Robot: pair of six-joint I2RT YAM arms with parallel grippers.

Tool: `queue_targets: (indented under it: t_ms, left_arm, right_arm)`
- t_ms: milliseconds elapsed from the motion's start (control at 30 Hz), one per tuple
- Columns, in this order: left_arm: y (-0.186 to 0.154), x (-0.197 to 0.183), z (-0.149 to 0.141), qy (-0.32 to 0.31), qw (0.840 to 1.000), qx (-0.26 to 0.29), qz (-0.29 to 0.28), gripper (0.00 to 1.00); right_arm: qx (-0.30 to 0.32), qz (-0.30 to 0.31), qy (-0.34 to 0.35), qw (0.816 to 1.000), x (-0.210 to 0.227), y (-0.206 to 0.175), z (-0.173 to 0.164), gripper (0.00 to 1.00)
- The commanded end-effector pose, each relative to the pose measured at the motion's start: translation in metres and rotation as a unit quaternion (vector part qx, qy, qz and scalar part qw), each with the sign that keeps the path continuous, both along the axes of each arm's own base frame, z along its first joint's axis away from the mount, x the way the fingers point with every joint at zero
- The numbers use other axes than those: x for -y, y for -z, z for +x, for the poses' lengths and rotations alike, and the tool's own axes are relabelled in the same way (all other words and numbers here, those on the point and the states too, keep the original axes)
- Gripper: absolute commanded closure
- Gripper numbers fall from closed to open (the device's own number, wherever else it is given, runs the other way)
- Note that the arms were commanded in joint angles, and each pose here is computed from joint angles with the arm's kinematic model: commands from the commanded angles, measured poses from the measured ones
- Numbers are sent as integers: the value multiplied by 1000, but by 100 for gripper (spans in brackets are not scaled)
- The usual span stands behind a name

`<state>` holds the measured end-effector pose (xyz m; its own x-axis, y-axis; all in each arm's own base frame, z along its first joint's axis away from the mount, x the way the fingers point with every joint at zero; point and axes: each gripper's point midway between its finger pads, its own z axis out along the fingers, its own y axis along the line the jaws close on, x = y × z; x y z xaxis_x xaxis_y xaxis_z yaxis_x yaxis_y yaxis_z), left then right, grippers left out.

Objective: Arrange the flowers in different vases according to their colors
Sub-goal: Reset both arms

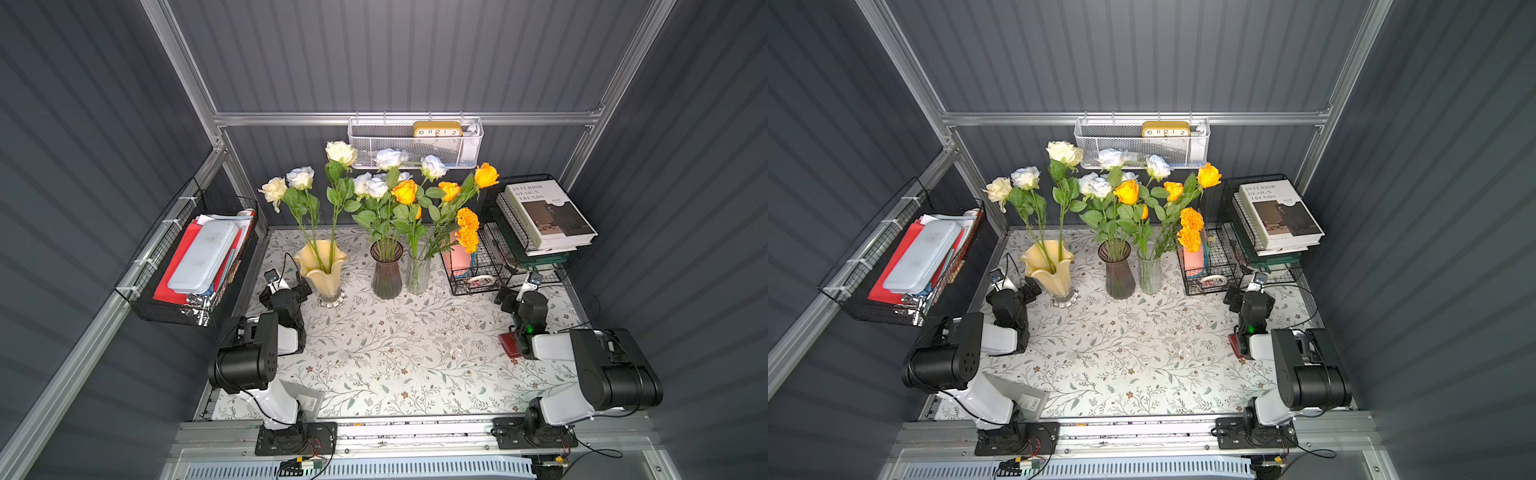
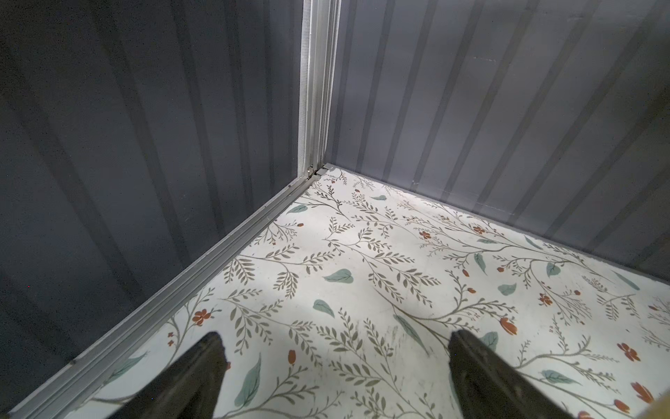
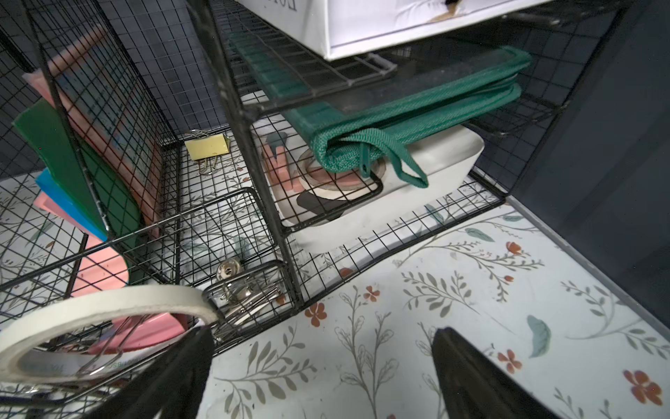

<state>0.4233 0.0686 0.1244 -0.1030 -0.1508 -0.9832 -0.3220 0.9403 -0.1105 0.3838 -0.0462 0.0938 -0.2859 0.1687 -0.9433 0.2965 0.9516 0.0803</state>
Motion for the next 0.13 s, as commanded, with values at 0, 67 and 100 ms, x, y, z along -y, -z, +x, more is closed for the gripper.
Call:
queue_targets:
  t_ms: [0, 67, 100]
  left_arm:
    - [-7, -2, 1, -5, 1000, 11, -3, 1]
    - [-7, -2, 1, -5, 1000, 11, -3, 1]
    - [-6, -2, 1, -5, 1000, 11, -3, 1]
  right_arm:
    - [1, -3, -5, 1000, -3, -3, 6, 1]
    - [1, -3, -5, 1000, -3, -3, 6, 1]
    - [2, -4, -5, 1000, -3, -3, 6, 1]
